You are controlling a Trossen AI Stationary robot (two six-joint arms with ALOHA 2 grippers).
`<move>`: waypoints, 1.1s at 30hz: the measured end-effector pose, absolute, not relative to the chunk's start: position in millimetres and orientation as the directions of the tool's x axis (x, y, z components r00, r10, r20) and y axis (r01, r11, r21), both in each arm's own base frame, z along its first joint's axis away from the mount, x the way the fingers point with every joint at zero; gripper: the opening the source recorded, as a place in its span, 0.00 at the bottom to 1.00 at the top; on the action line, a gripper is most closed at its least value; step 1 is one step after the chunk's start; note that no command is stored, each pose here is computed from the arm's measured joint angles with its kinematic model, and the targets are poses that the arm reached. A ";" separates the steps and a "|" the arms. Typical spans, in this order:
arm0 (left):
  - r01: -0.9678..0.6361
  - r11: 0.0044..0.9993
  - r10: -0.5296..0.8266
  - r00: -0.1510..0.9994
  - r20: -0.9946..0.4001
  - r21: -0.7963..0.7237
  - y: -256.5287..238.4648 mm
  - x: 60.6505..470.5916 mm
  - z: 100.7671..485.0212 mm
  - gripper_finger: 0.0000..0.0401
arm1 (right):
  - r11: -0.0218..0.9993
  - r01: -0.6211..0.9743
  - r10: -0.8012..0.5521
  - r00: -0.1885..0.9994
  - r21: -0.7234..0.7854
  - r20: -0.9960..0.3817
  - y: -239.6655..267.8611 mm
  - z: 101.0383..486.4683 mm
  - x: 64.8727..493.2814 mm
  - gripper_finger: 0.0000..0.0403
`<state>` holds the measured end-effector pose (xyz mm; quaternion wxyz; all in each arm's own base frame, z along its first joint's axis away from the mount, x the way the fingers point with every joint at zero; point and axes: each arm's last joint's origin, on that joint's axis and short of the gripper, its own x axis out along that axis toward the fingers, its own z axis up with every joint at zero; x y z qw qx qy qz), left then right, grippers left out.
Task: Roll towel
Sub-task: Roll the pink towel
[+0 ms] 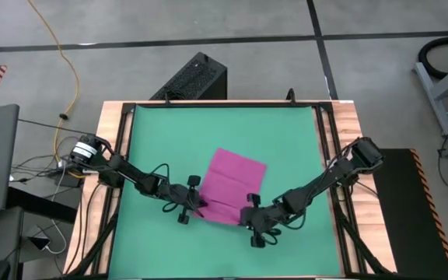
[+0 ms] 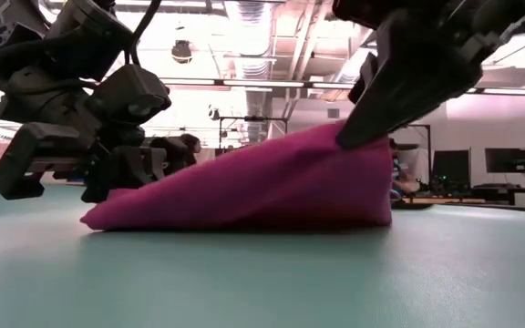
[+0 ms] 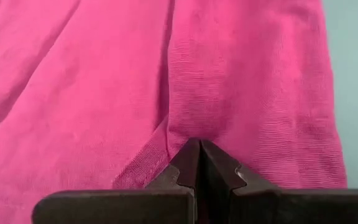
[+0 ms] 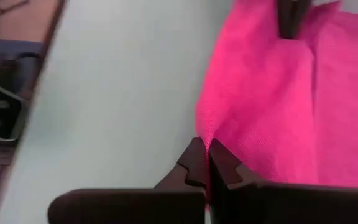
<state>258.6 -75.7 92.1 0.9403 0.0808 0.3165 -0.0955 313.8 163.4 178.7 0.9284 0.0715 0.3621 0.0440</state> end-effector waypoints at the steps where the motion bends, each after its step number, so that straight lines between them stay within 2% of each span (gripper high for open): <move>1: 0.230 0.969 -0.129 0.781 -0.610 0.089 -75.8 258.6 92.1 0.00 | 0.985 -0.035 0.140 0.733 0.169 -0.666 163.6 178.8 313.9 0.02; 6: 0.222 0.973 -0.143 0.778 -0.611 0.056 -76.1 258.5 92.0 0.00 | 0.974 0.085 0.086 0.716 0.209 -0.692 154.8 176.0 314.8 0.02; 10: 0.198 0.979 -0.135 0.799 -0.586 0.045 -78.7 258.2 98.6 0.00 | 0.972 0.107 0.074 0.709 0.210 -0.702 153.0 174.8 314.4 0.02; 19: 0.197 0.974 -0.133 0.897 -0.422 0.111 -76.9 242.4 164.7 0.00 | 0.973 0.110 0.073 0.687 0.203 -0.723 157.1 172.8 309.6 0.02; 23: 0.221 0.941 -0.136 0.941 -0.311 0.257 -74.0 237.3 188.8 0.00 | 0.976 0.099 0.074 0.685 0.193 -0.724 159.0 172.6 308.5 0.02; 26: 0.253 0.900 -0.165 0.951 -0.261 0.354 -69.2 244.0 189.9 0.00 | 0.977 0.097 0.073 0.686 0.191 -0.724 159.2 172.7 308.4 0.02; 28: 0.270 0.899 -0.196 0.952 -0.234 0.344 -63.2 253.1 186.4 0.00 | 0.977 0.098 0.073 0.685 0.190 -0.725 159.1 172.6 308.3 0.02; 33: 0.363 0.888 -0.283 0.915 -0.287 0.282 -56.7 279.8 167.4 0.00 | 0.977 0.102 0.069 0.680 0.188 -0.730 158.6 172.1 307.9 0.02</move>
